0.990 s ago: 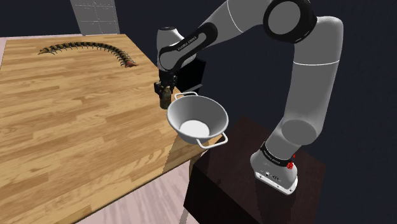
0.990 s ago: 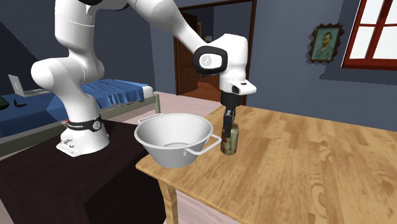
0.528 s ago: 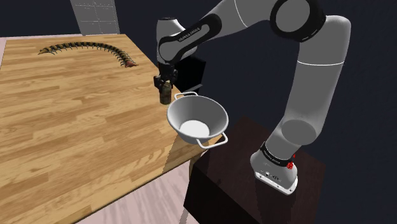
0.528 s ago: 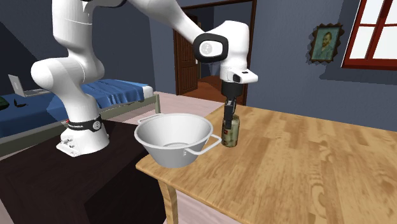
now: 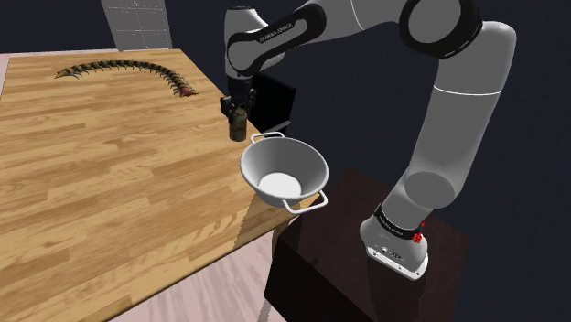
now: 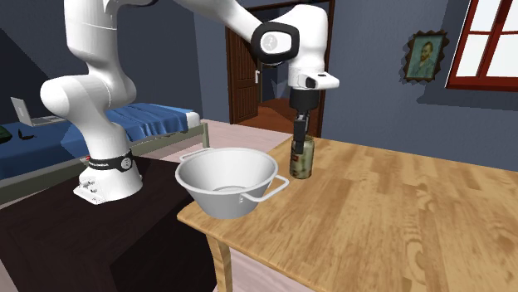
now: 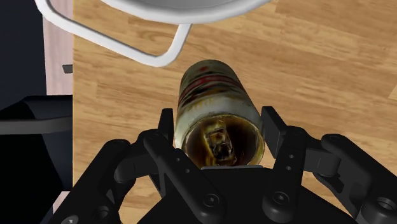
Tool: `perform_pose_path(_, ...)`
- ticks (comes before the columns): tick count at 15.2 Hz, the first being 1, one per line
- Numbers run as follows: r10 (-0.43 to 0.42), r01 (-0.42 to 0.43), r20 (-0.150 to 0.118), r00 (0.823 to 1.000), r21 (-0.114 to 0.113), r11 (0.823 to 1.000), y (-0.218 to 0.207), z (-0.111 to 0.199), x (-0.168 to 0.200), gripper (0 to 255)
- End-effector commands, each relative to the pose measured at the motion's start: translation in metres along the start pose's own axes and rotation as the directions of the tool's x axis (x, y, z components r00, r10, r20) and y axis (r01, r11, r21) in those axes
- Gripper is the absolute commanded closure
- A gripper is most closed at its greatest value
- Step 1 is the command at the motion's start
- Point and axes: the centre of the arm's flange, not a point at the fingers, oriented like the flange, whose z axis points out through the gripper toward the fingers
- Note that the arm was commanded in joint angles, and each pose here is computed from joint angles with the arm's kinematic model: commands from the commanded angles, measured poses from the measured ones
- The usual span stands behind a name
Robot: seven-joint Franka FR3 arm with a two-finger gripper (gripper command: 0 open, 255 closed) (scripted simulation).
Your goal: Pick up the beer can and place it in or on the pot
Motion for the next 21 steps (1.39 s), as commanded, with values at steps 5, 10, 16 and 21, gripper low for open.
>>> perform_pose_path(5, 0.000, 0.000, 0.000, 1.000, 0.000, 1.000, -0.001, -0.032, 0.000, 255)
perform_pose_path(10, 0.000, 0.000, 0.000, 1.000, 0.000, 1.000, -0.001, -0.058, 0.000, 255)
perform_pose_path(16, 0.000, 0.000, 0.000, 1.000, 0.000, 1.000, 0.000, -0.082, -0.013, 255)
perform_pose_path(21, 0.000, 0.000, 0.000, 1.000, 0.000, 1.000, 0.006, -0.092, -0.078, 255)
